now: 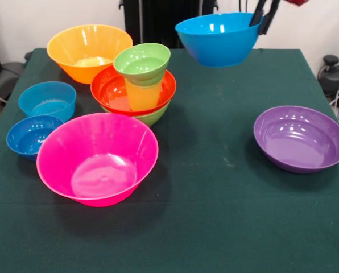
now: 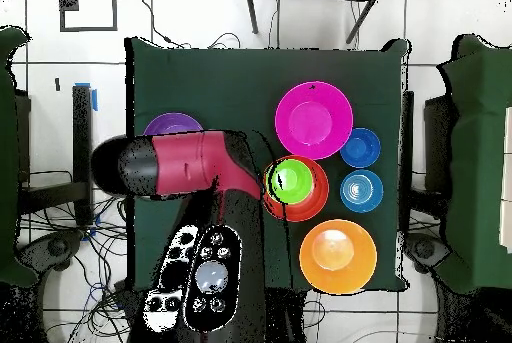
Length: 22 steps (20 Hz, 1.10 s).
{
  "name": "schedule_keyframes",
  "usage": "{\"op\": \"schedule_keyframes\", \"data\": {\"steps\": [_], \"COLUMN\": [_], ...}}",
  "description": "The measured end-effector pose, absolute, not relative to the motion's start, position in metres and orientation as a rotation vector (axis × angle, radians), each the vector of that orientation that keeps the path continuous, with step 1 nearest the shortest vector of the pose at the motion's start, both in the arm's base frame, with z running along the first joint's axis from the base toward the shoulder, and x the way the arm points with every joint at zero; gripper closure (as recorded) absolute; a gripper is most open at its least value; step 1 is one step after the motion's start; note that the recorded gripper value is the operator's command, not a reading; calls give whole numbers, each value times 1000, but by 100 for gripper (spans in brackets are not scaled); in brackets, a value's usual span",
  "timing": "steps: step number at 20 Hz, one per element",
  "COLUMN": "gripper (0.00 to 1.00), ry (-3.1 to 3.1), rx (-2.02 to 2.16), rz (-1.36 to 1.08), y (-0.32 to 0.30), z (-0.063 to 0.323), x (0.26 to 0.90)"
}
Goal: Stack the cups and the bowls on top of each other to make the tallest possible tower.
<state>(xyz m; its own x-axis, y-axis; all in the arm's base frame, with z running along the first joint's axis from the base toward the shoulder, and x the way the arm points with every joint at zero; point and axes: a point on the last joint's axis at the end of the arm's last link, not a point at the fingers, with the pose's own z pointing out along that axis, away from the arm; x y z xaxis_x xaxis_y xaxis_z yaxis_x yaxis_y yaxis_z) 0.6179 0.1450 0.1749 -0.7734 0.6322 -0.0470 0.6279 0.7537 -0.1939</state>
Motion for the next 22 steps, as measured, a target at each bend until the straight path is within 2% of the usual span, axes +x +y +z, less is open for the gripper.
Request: {"op": "schedule_keyframes", "data": {"steps": [7,22], "gripper": [100,100], "ry": [-2796,-2660], "rx": [-1061,-1063], "rz": [315,234], "y": [128,120], "z": [169,208], "x": [614,619]}}
